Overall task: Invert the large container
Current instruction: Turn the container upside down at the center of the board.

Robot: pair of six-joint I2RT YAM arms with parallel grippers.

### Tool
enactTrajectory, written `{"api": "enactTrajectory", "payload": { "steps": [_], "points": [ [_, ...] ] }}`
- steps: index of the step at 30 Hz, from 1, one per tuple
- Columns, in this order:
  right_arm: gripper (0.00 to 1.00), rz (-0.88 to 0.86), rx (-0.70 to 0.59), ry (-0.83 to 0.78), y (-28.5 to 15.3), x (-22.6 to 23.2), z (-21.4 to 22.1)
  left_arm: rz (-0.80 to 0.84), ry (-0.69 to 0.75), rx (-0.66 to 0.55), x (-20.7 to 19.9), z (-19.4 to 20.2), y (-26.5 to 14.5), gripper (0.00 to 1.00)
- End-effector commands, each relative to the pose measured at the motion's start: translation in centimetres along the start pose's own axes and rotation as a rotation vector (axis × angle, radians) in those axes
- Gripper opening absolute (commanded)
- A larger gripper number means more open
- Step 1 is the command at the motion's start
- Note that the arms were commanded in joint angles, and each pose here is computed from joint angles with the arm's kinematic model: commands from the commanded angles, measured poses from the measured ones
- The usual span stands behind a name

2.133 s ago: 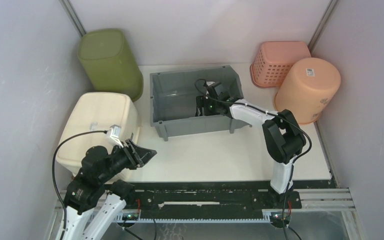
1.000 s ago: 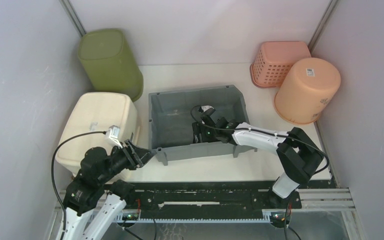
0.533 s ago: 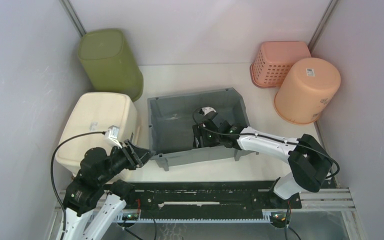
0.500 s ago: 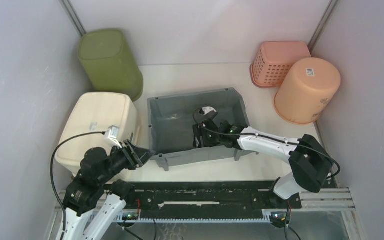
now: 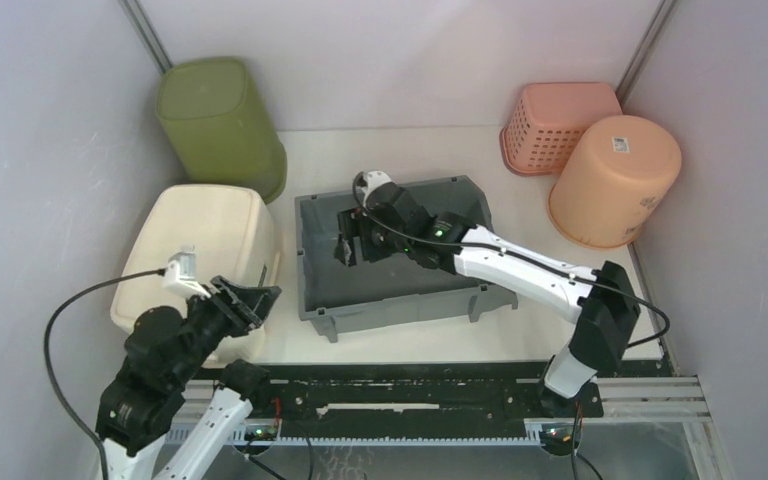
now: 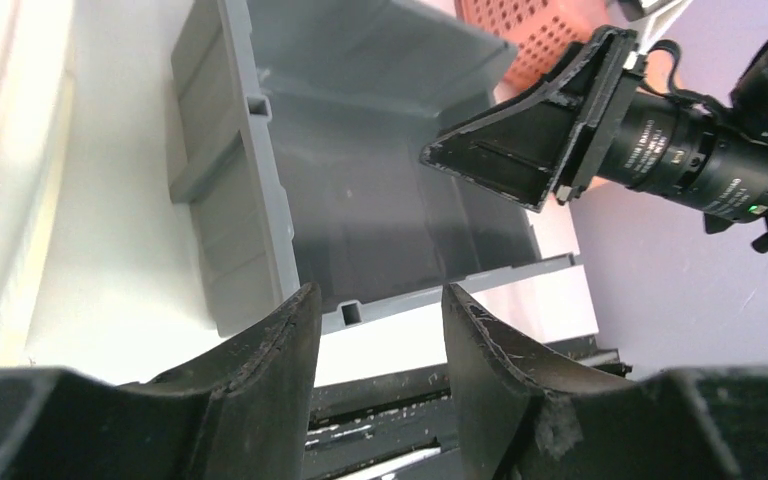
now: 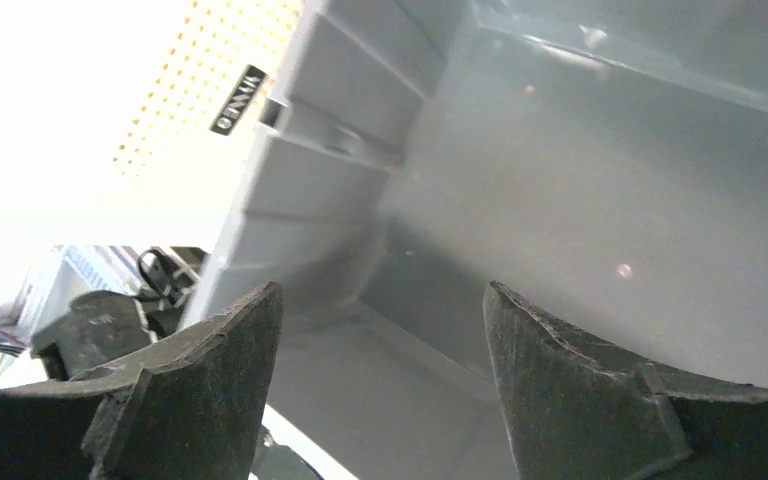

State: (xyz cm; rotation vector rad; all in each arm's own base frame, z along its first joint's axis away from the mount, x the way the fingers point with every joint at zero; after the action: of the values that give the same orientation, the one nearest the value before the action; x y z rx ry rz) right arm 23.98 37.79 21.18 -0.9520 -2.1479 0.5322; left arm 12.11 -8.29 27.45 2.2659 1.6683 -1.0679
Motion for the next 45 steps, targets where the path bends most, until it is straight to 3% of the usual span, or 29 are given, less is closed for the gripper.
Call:
{"api": "enactTrajectory", "payload": {
  "steps": [1,7,18,36,45],
  "points": [
    [0.83,0.017,0.013,0.013,0.7,2.8,-0.6,-0.003,0.019,-0.140,-0.5,-3.0,-3.0,0.52],
    [0.90,0.068,0.035,0.029,2.6,5.8,0.2,0.032,0.001,-0.174,-0.4,-2.6,-4.7,0.52],
    [0.85,0.180,0.050,0.010,4.5,9.5,2.7,0.082,-0.005,-0.181,-0.5,-1.9,-6.4,0.52],
    [0.75,0.457,0.011,-0.004,9.7,5.8,4.1,0.128,0.018,-0.163,-0.8,-1.0,-7.3,0.52],
    [0.69,0.450,0.024,0.009,10.8,5.3,4.3,0.129,0.014,-0.158,-0.7,-0.7,-7.3,0.52]
  ]
}}
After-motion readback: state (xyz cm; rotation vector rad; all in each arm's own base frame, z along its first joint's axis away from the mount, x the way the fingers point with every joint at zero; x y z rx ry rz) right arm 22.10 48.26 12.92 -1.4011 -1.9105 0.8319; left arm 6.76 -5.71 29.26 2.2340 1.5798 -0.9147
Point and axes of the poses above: each gripper's point midway between its finger pads, its own y axis out along the fingers, its own x axis along the line the jaws close on, z = x × y, the point moved 1 cm from there along -y, back along the fingers, and after that the axes turned 3 degrees about y, right-handed, at the moved point
